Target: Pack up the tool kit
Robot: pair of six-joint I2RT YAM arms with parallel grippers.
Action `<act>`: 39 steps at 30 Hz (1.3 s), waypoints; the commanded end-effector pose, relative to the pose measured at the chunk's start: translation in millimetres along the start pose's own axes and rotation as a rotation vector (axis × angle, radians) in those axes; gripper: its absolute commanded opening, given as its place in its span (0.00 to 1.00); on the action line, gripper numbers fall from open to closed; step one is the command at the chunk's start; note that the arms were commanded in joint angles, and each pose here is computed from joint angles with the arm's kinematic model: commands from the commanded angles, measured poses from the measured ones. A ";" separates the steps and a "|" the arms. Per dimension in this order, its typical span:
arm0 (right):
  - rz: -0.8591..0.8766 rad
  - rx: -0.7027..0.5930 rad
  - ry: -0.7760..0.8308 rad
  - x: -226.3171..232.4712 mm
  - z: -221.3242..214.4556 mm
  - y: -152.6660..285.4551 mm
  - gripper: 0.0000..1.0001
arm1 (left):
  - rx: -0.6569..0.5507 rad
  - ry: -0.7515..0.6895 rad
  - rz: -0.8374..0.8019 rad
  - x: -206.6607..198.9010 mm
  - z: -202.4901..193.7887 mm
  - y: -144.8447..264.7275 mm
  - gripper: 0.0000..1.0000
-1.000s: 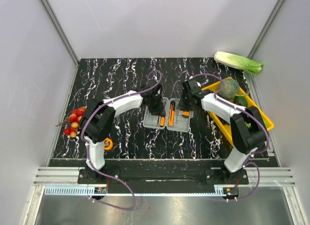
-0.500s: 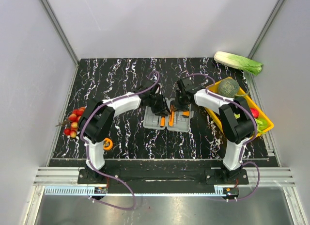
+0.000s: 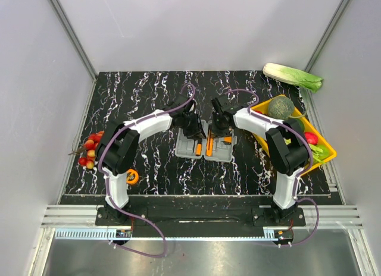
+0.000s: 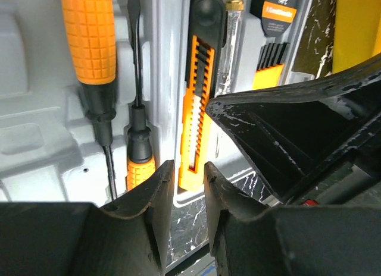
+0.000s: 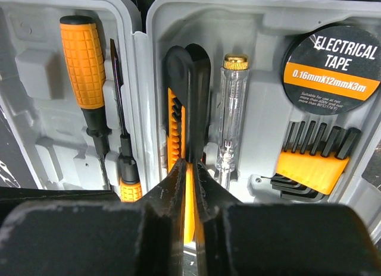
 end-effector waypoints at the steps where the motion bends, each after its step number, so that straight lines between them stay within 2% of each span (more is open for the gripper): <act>1: -0.094 0.007 0.001 -10.7 -7.5 -15.5 0.11 | 0.009 -0.025 0.042 7.0 6.0 -4.0 0.30; 13: -0.208 0.063 -0.034 -38.6 -26.1 -51.9 0.06 | 0.132 0.034 0.075 24.4 -19.0 -21.4 0.30; 22: -0.229 0.104 -0.085 -57.6 -45.9 -69.9 0.06 | 0.168 0.063 0.056 26.1 -26.0 -26.7 0.28; 27: -0.159 -0.004 -0.067 -32.1 -19.3 -41.9 0.07 | 0.112 0.035 0.060 18.0 -12.2 -14.5 0.28; 32: -0.057 -0.143 -0.029 7.9 19.4 1.7 0.10 | -0.027 -0.040 0.092 0.1 21.3 14.8 0.29; 36: -0.005 -0.233 0.005 31.0 43.7 30.8 0.20 | -0.137 -0.088 0.140 -11.3 41.2 45.8 0.31; 39: -0.002 -0.244 0.041 35.6 49.9 37.9 0.28 | -0.214 -0.111 0.171 -15.5 47.1 70.8 0.32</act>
Point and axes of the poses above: each gripper's point midway between its finger pads, its own y axis back along the fingers, its own x axis along the line the jaws close on, z = x × y, the point moved 6 cm from there along y, back along the fingers, and after that the axes turned 13 degrees about -y, right-handed, at the moved point
